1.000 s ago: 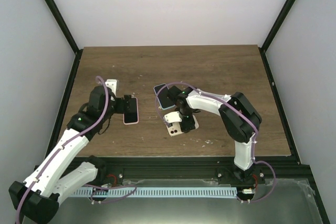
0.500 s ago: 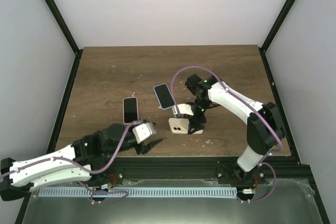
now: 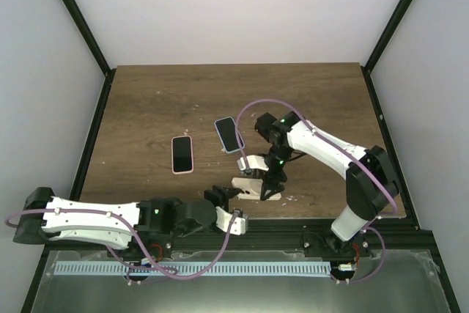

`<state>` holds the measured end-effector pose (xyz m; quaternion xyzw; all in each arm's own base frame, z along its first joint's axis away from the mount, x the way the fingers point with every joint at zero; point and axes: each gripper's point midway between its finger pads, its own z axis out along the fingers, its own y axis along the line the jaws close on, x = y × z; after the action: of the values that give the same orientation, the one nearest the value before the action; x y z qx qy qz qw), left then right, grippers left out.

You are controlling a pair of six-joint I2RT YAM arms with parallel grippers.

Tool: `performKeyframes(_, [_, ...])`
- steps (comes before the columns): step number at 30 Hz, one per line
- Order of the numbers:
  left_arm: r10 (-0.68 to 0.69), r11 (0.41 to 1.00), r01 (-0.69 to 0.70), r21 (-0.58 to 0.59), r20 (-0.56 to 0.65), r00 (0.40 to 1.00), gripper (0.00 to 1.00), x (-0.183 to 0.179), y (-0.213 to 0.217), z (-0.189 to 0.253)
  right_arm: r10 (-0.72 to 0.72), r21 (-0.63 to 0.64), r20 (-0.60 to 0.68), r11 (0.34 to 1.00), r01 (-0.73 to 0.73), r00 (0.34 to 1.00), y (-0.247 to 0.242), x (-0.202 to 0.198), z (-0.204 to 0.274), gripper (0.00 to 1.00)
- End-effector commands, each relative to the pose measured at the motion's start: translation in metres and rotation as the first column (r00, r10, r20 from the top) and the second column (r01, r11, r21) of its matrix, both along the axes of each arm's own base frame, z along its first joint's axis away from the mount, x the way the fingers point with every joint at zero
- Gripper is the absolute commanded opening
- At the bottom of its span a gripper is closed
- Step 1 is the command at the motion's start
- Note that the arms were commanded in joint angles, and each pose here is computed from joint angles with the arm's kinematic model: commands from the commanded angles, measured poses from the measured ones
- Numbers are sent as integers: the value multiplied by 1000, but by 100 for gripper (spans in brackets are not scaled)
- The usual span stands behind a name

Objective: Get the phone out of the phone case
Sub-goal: Adjust the phone.

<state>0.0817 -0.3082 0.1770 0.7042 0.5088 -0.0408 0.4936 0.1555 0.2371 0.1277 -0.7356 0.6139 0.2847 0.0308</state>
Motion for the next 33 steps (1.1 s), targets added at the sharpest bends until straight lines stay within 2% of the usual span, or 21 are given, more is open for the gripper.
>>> performKeyframes(1, [-4, 998, 16, -63, 181, 984, 70, 12, -11, 32, 35, 15, -26, 999, -35, 999, 6, -24, 6, 42])
performKeyframes(6, [-41, 999, 45, -22, 160, 986, 66, 6, -13, 22, 48, 20, -30, 999, -47, 998, 10, -30, 8, 42])
performKeyframes(11, [-34, 999, 29, 41, 130, 991, 57, 7, -6, 10, 50, 57, -60, 997, -47, 997, 17, -33, 21, 42])
performKeyframes(13, [-31, 997, 24, 70, 95, 995, 58, 4, -3, 8, 51, 53, -63, 997, -48, 997, 16, -33, 20, 42])
performKeyframes(15, [-35, 994, 28, 101, 63, 997, 63, 1, 3, 5, 52, 45, -58, 998, -49, 997, 15, -33, 18, 42])
performKeyframes(18, [-27, 992, 17, 125, 80, 996, 67, 4, 9, -1, 53, 49, -56, 998, -50, 997, 16, -32, 20, 42])
performKeyframes(21, [-30, 995, 17, 101, 125, 992, 58, 9, 5, -1, 55, 62, -60, 997, -52, 997, 19, -32, 23, 42])
performKeyframes(25, [-56, 993, 45, 106, 104, 993, 50, 9, -4, -6, 55, 69, -69, 996, -51, 996, 22, -34, 27, 42])
performKeyframes(30, [-62, 989, 46, 138, 116, 991, 30, 15, -9, -6, 58, 78, -86, 996, -52, 995, 26, -42, 31, 42])
performKeyframes(33, [-68, 988, 53, 142, 103, 992, 23, 16, -9, -7, 61, 74, -87, 996, -55, 994, 25, -44, 30, 42])
